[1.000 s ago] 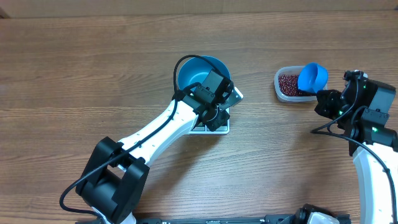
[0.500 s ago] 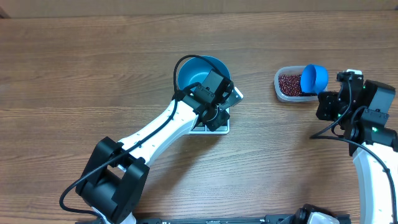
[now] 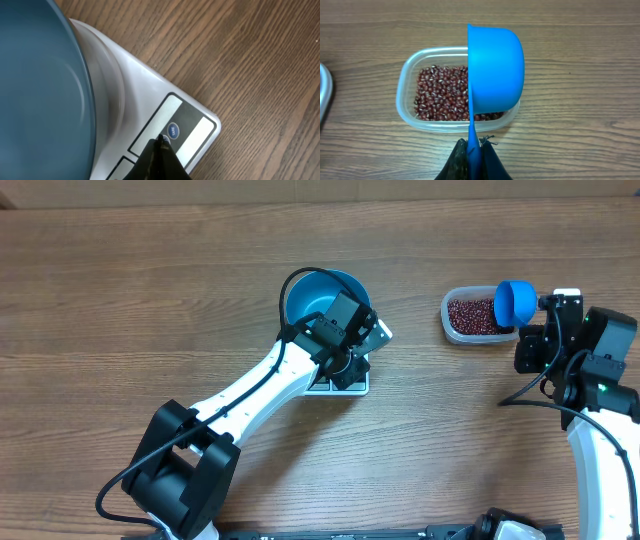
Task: Scoop item into bowl and weigh 150g on scale
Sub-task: 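Lower the blue scoop with the right gripper into the bean tub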
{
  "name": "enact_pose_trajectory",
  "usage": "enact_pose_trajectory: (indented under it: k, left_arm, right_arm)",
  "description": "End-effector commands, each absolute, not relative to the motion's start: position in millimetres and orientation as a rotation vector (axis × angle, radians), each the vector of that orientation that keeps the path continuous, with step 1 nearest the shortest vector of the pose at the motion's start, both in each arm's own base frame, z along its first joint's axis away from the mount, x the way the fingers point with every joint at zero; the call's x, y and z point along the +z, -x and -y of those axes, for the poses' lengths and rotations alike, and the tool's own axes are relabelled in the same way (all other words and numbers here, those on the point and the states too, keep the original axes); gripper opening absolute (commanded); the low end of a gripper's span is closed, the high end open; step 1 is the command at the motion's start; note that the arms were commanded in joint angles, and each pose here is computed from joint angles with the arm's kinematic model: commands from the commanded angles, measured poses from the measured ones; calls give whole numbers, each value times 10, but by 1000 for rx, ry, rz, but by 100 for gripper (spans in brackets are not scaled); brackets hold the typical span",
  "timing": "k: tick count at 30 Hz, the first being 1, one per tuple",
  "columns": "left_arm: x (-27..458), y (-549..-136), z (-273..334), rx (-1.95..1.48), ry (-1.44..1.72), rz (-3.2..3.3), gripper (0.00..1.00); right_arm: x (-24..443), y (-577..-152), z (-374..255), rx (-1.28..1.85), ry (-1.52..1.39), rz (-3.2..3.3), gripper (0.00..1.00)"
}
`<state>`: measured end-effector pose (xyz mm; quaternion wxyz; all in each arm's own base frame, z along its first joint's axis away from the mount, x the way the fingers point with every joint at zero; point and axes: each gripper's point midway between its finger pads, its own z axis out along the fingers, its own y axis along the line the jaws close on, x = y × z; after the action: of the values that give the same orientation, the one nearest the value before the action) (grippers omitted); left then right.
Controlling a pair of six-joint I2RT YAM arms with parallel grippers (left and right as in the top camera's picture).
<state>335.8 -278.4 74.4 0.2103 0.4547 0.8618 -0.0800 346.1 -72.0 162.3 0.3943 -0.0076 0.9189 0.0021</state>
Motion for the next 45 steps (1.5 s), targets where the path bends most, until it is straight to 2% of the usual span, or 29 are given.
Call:
enact_pose_trajectory:
  k: [1,10,20,34,45]
  left_arm:
    - [735,-3339,2801,-232,-1294,-2376,4]
    - [734,-3339,2801,-232,-1294,-2376,4]
    - [735,-3339,2800,-231,-1294,-2376,4]
    - [735,-3338,2800,-232,-1294,-2376,4]
    - [733,-3337,2800,-232,-1294,-2377,4]
  right_arm:
    - [1599,-3559,808,-25,16,-2343,4]
    - [1400,-3649,761,-87,52,-2396,4]
    - [1382,-3688,609,-210,137,-2411,4]
    - [1088,-3636,542,-167,163,-2511,4]
    - [1061,-3616,420,-76,186,-2518,4]
